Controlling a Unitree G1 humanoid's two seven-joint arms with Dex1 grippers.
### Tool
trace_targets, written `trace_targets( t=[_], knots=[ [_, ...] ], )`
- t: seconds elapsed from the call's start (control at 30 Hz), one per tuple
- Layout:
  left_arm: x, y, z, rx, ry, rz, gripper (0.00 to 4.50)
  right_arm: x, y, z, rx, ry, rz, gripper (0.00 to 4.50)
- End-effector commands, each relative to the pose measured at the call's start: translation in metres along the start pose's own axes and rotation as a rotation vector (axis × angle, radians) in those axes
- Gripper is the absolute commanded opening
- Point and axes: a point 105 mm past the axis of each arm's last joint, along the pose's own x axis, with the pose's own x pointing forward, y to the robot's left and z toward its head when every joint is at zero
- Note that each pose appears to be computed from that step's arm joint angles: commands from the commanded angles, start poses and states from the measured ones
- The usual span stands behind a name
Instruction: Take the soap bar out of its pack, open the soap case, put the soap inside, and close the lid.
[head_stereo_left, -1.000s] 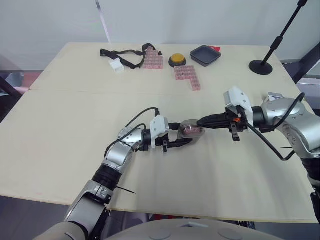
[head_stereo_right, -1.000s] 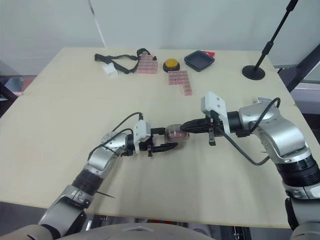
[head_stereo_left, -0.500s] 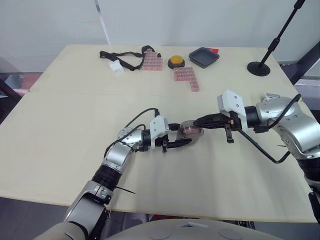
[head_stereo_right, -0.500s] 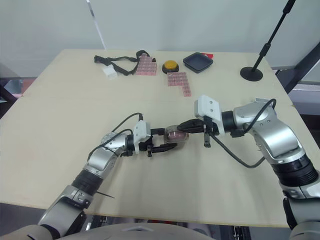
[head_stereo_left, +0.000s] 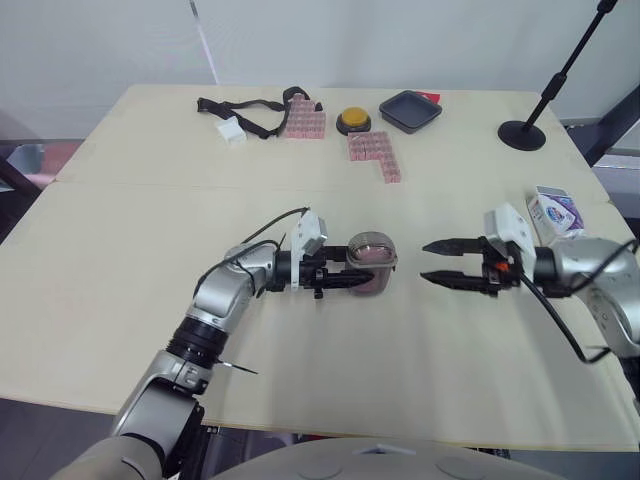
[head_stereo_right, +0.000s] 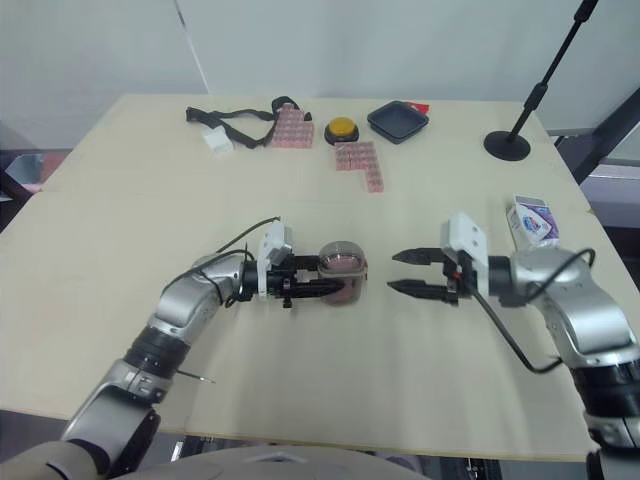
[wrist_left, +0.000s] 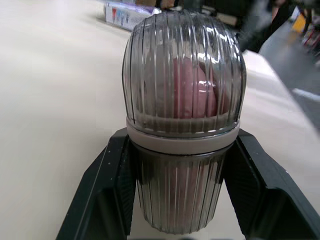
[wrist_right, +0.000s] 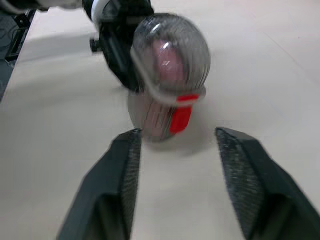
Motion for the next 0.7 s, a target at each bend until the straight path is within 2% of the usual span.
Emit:
trace_targets(
  t=[0.03, 0.1, 0.33, 0.6, 0.7],
  knots=[
    [-0.005, -0.006, 0.003, -0.181, 0.024, -0.026, 2.08, -0.007, 0.005, 0.007, -0.059, -0.051, -0.016, 3.88],
    [-0.008, -0.007, 0.0, -0.35, 0.057, -0.026, 2.08, -0.007, 0.011, -0.001, -0.046, -0.055, -0.014, 4.45],
    [-0.014, -0.008, -0.029, -0.644, 0.234, 0.059, 2.08, -0.004, 0.018, -0.011, -0.028, -0.091, -0.02, 4.45],
    [-0.012, 0.006, -0.044, -0.81, 0.274, 0.169, 2.08, -0.002, 0.017, -0.022, -0.031, -0.084, -0.025, 4.45],
    [-0.013, 0.01, -0.048, -0.802, 0.31, 0.196, 2.08, 0.0, 0.016, -0.024, -0.038, -0.081, -0.026, 4.45]
  ],
)
